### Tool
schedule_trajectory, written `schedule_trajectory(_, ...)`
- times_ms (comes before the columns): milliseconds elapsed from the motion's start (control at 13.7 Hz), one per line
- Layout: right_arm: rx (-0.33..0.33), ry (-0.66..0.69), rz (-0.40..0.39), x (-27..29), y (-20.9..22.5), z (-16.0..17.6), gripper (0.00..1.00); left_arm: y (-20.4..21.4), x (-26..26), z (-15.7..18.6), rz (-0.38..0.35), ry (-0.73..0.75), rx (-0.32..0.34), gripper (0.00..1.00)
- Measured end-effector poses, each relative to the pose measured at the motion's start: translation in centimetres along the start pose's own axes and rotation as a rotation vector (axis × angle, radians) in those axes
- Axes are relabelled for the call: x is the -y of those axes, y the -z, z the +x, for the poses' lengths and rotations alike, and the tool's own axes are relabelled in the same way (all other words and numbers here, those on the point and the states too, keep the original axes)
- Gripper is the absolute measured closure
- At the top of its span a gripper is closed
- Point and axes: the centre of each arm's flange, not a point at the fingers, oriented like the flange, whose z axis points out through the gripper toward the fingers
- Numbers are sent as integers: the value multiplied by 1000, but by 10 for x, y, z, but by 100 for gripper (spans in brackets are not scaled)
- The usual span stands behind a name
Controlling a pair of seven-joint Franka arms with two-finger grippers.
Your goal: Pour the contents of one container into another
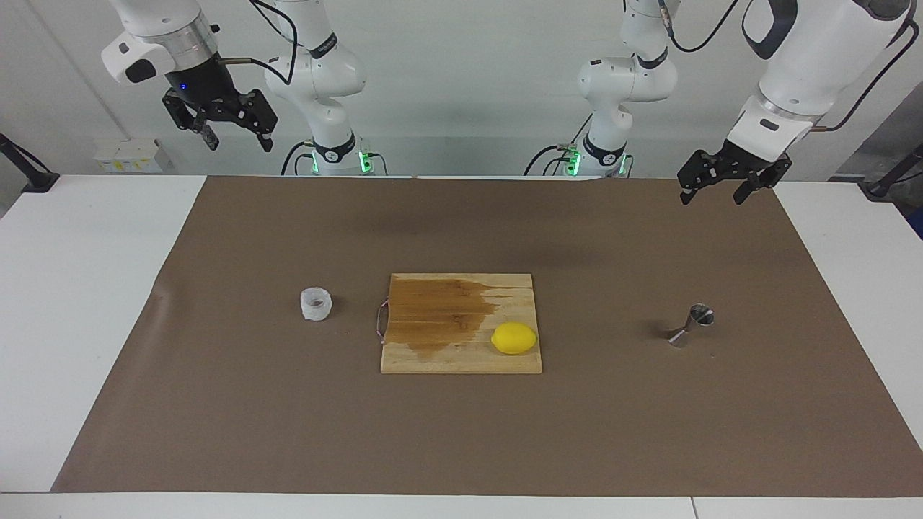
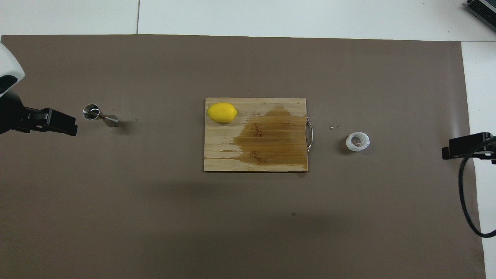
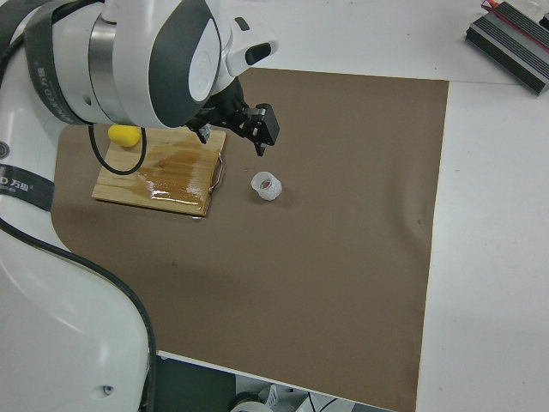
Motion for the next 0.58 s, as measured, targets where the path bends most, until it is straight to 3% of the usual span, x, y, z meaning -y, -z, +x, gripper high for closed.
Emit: schedule_trajectory(583,0,0,0,0,0,0,0,-60,55,103,-170,446,63,0)
